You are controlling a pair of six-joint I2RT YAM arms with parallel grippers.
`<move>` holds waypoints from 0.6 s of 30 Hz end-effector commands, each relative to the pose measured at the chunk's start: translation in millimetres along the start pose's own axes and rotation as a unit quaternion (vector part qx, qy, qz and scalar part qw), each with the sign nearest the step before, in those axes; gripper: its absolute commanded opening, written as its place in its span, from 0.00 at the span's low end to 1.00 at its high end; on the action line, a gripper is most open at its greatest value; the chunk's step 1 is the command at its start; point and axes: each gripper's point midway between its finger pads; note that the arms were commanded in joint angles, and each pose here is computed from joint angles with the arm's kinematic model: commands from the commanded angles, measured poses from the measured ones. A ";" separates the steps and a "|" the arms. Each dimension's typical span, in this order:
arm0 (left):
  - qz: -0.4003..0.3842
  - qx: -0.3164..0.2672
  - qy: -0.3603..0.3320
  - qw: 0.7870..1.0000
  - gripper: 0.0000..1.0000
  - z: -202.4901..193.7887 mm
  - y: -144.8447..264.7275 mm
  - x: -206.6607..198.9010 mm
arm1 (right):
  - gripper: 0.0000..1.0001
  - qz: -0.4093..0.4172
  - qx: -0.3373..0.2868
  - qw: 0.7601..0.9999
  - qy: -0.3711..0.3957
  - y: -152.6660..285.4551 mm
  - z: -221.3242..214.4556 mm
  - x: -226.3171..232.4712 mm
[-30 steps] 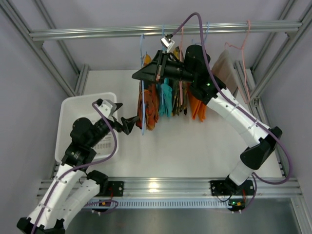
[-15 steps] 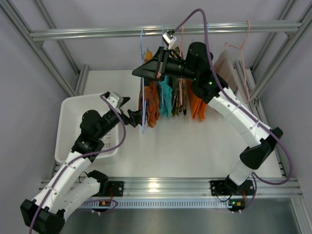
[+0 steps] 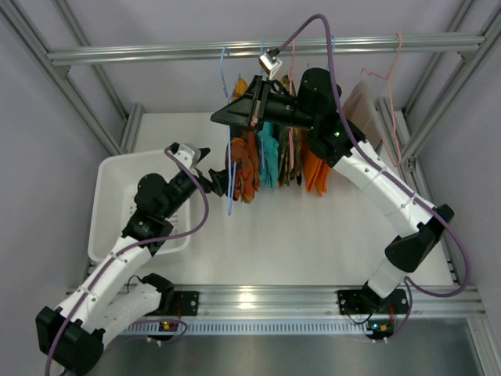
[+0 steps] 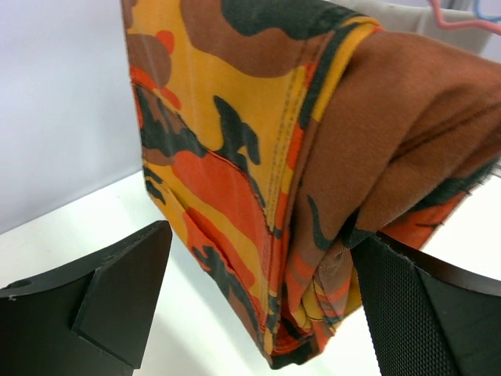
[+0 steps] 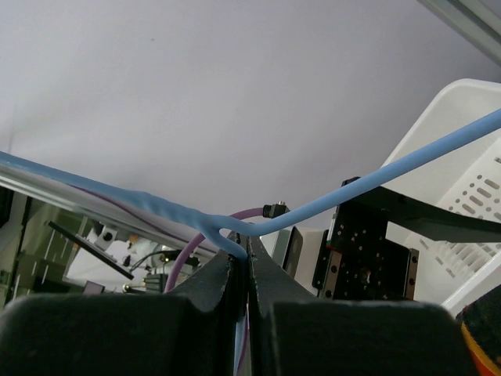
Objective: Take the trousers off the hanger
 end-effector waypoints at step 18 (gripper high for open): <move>-0.004 -0.125 0.030 0.992 0.00 106.9 -12.1 -5.0 | 0.00 0.114 -0.003 0.990 0.081 17.9 -13.4 70.9</move>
Point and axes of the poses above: each gripper's point midway between its finger pads, its own y axis back along the fingers, its own x axis along the line the jaws close on, z = x × y
